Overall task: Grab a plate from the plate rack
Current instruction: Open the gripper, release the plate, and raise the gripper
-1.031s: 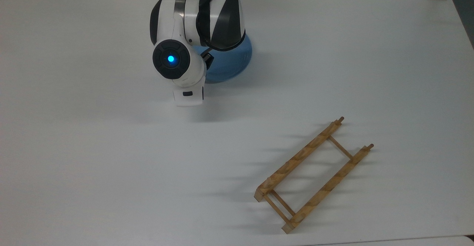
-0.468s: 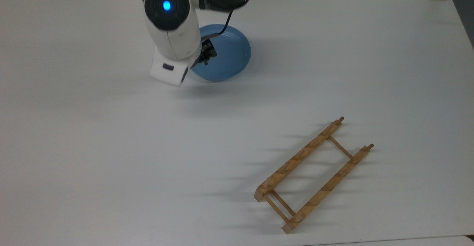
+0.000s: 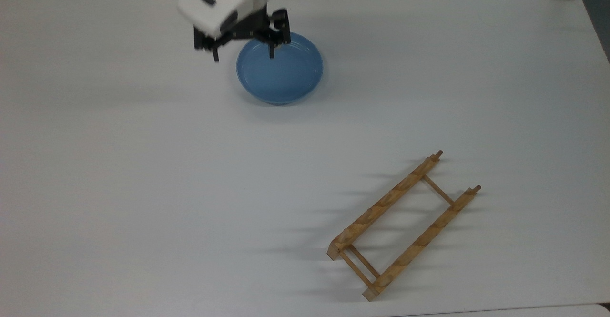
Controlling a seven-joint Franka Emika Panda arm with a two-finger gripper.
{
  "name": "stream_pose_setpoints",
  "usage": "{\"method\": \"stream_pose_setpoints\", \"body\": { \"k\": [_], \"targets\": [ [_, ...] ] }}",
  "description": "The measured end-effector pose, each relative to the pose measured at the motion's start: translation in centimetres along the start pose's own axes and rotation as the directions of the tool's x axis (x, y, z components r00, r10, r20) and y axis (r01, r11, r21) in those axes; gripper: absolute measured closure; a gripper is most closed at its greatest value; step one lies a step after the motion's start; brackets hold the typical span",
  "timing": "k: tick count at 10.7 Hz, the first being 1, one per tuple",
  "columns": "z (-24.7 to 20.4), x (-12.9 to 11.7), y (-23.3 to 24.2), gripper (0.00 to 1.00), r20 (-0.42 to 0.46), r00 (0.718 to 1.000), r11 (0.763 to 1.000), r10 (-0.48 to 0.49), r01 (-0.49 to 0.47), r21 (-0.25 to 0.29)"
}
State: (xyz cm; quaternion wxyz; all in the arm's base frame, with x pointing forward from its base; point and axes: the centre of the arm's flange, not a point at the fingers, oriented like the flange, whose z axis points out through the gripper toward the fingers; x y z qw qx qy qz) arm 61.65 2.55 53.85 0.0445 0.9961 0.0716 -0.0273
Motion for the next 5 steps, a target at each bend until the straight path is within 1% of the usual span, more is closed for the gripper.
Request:
{"method": "stream_pose_setpoints", "body": {
  "k": [1,3,5],
  "targets": [
    [-2.3,-1.5,-0.2,0.0,-0.005,0.999,0.999,0.037,-0.037,0.001],
    [-5.5,-4.4,-0.2,0.0,0.002,0.994,0.994,0.106,-0.106,0.004],
    [-6.5,-5.8,0.2,0.0,-0.009,0.982,0.982,0.187,-0.187,0.007]
  ]
}}
